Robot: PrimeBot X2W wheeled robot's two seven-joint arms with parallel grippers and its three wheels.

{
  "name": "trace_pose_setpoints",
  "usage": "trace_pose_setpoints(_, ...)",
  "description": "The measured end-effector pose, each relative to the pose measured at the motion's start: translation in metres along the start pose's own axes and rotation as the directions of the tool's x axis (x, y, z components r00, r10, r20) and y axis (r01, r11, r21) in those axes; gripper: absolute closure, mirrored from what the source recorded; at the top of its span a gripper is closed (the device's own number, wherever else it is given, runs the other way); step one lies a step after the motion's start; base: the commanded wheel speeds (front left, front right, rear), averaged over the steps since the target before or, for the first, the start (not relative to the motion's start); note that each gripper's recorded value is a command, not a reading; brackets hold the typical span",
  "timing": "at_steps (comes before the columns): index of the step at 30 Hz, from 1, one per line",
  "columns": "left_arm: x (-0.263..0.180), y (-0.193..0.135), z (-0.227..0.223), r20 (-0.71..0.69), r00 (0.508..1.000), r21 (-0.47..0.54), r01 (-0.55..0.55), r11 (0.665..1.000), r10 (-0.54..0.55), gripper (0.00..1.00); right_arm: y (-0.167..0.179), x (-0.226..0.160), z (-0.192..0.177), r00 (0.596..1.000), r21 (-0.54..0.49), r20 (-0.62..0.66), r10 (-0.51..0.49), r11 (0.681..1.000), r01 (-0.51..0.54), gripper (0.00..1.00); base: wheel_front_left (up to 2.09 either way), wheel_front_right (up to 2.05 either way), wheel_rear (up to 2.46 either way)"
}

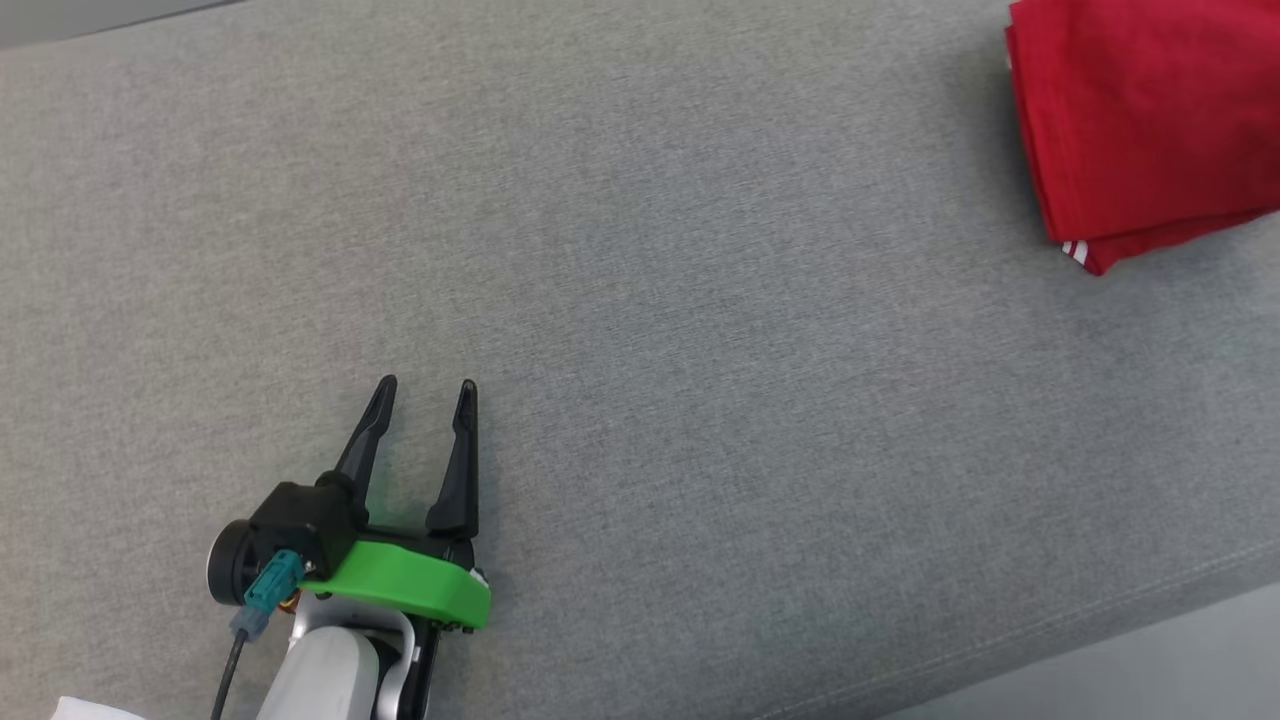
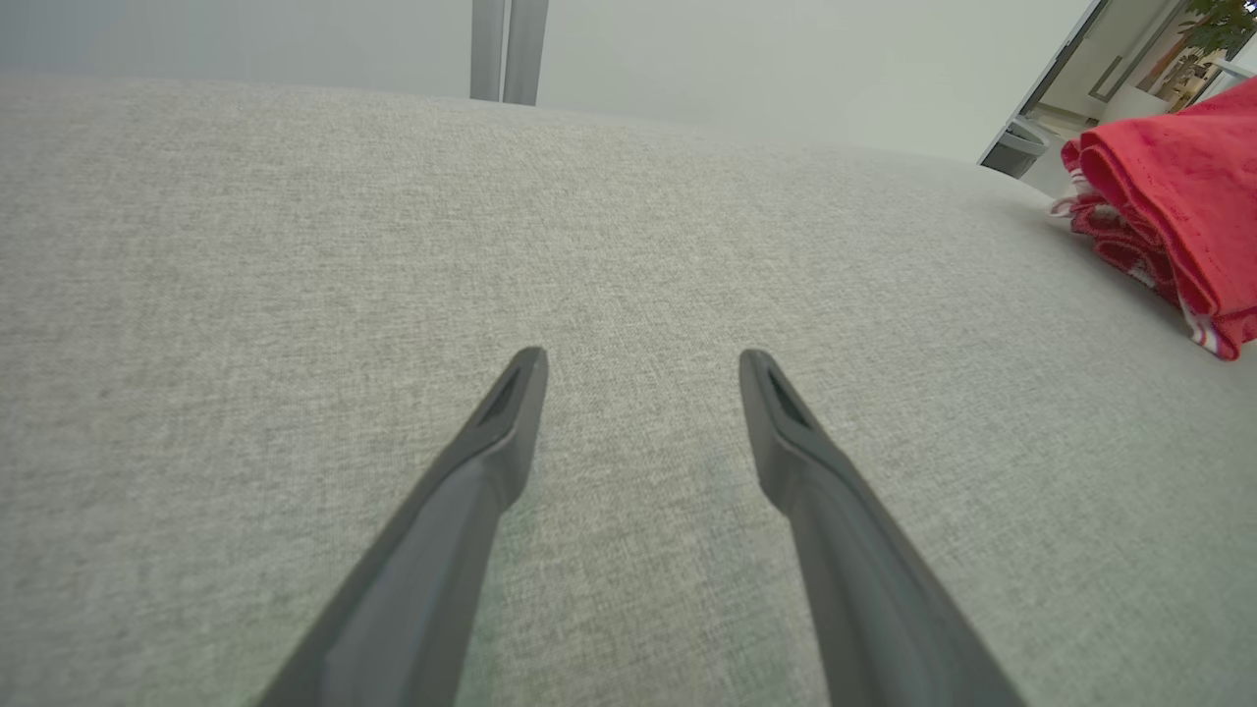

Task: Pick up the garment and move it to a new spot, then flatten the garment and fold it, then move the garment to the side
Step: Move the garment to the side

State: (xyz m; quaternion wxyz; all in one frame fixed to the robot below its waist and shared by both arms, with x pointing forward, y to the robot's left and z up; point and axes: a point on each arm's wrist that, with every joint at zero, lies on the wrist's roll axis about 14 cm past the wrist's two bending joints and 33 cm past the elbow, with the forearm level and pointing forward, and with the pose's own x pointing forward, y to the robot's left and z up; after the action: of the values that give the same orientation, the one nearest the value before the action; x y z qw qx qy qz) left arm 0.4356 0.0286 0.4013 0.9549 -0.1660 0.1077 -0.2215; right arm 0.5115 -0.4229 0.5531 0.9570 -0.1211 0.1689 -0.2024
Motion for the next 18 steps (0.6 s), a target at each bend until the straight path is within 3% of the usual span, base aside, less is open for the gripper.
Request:
trace_pose_setpoints(3, -0.003, 0.007, -0.002, -0.005, 1.0, 0.0, -0.021, 1.0, 0.021, 0.0, -0.007, 0.006, -0.017, 0.999, 0.016, -0.009, -0.04, 0.999, 0.04, 0.0, 0.0, 0.0, 0.0)
trace_pose_setpoints(8, -0.006, 0.016, -0.001, -0.005, 0.999, 0.005, -0.045, 0.999, 0.045, 0.0, 0.011, 0.011, -0.032, 1.0, 0.022, -0.005, -0.025, 0.999, 0.025, 0.0, 0.0, 0.0, 0.0)
trace_pose_setpoints(18, -0.004, 0.013, 0.012, 0.032, 0.999, 0.016, -0.037, 0.999, 0.036, 0.0, 0.048, 0.005, -0.006, 0.992, 0.0, 0.106, 0.072, 0.997, -0.072, 0.0, 0.0, 0.0, 0.0)
